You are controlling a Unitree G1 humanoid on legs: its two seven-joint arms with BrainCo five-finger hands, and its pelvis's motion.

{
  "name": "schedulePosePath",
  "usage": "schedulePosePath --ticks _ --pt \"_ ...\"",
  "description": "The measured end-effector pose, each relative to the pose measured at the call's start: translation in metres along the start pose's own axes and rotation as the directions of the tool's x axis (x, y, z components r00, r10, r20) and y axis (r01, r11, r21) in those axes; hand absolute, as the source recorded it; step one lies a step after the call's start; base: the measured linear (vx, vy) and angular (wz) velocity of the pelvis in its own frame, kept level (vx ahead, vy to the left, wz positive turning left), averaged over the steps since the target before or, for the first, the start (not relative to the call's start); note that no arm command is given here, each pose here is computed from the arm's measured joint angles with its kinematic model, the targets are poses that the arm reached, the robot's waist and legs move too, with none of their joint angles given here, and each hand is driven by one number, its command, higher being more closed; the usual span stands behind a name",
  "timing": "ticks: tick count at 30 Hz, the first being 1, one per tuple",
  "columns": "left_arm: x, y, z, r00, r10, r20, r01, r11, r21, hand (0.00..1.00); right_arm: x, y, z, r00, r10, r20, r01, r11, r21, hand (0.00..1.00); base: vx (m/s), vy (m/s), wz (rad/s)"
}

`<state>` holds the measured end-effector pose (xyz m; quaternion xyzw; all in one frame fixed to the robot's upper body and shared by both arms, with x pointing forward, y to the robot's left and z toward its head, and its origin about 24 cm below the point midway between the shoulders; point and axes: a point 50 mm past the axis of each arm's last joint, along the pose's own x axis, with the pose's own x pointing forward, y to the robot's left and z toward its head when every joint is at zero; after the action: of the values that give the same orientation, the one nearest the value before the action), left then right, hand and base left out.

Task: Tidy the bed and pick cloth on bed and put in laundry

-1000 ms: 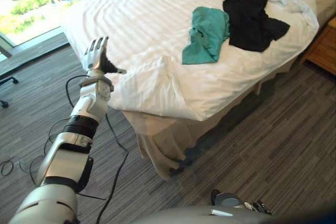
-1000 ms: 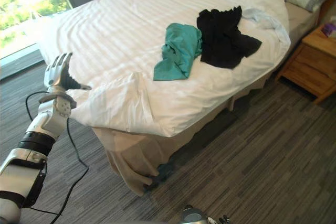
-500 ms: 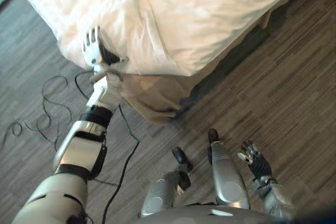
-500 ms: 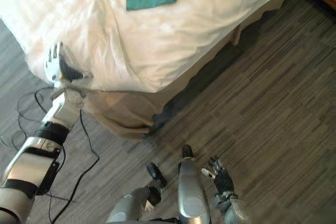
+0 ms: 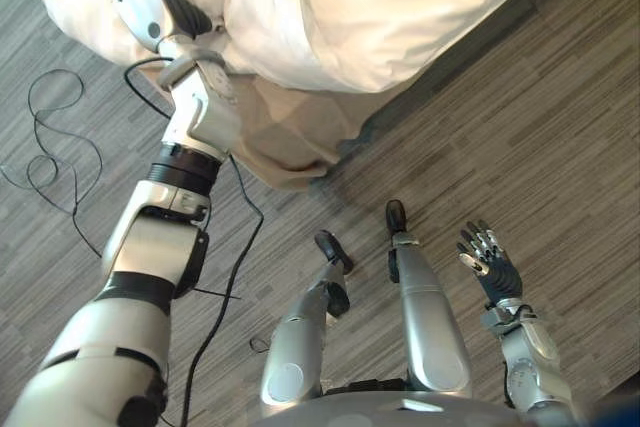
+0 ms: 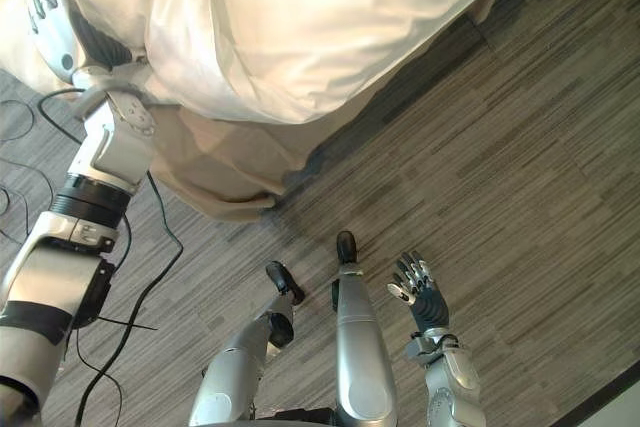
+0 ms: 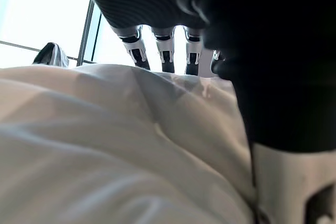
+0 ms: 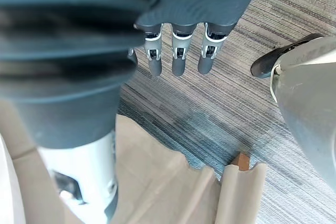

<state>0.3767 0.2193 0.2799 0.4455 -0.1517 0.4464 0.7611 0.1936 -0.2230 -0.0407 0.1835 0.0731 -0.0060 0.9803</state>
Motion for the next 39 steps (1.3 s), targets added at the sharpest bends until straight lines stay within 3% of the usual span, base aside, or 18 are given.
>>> schedulePosePath --ticks 9,18,24,29,35,36,39 --pt "0.011 0.005 0.013 0.990 -0.130 0.054 0.133 0.988 -0.072 1.00 0.013 0.009 0.024 0.996 0.005 0.093 -0.011 0.998 0.067 0.00 0.01 -0.006 0.02" --pt "0.003 -0.008 0.018 0.938 -0.316 0.145 0.341 0.918 -0.204 1.00 0.007 0.003 0.026 0.996 -0.013 0.087 0.008 0.999 0.051 0.00 0.09 -0.010 0.07" --pt "-0.011 -0.023 0.012 0.886 -0.416 0.204 0.453 0.871 -0.191 1.00 -0.001 -0.004 0.014 0.999 -0.035 0.012 0.035 0.999 0.017 0.00 0.08 0.002 0.07" --pt "-0.031 -0.034 -0.019 0.833 -0.506 0.224 0.543 0.824 -0.160 1.00 -0.012 -0.017 -0.014 0.988 -0.099 -0.120 0.099 0.995 -0.005 0.00 0.04 -0.013 0.18" --pt "-0.095 -0.050 -0.083 0.736 -0.656 0.169 0.677 0.699 -0.232 1.00 -0.043 -0.041 -0.059 0.905 -0.256 -0.339 0.259 0.965 -0.039 0.00 0.05 -0.038 0.21" --pt "-0.105 -0.051 -0.086 0.724 -0.667 0.175 0.687 0.676 -0.265 0.00 -0.051 -0.048 -0.066 0.878 -0.296 -0.375 0.299 0.953 -0.051 0.00 0.08 -0.038 0.16" --pt "-0.134 -0.053 -0.096 0.680 -0.709 0.186 0.722 0.605 -0.336 0.00 -0.069 -0.058 -0.076 0.830 -0.358 -0.428 0.360 0.930 -0.079 0.00 0.09 -0.023 0.10"
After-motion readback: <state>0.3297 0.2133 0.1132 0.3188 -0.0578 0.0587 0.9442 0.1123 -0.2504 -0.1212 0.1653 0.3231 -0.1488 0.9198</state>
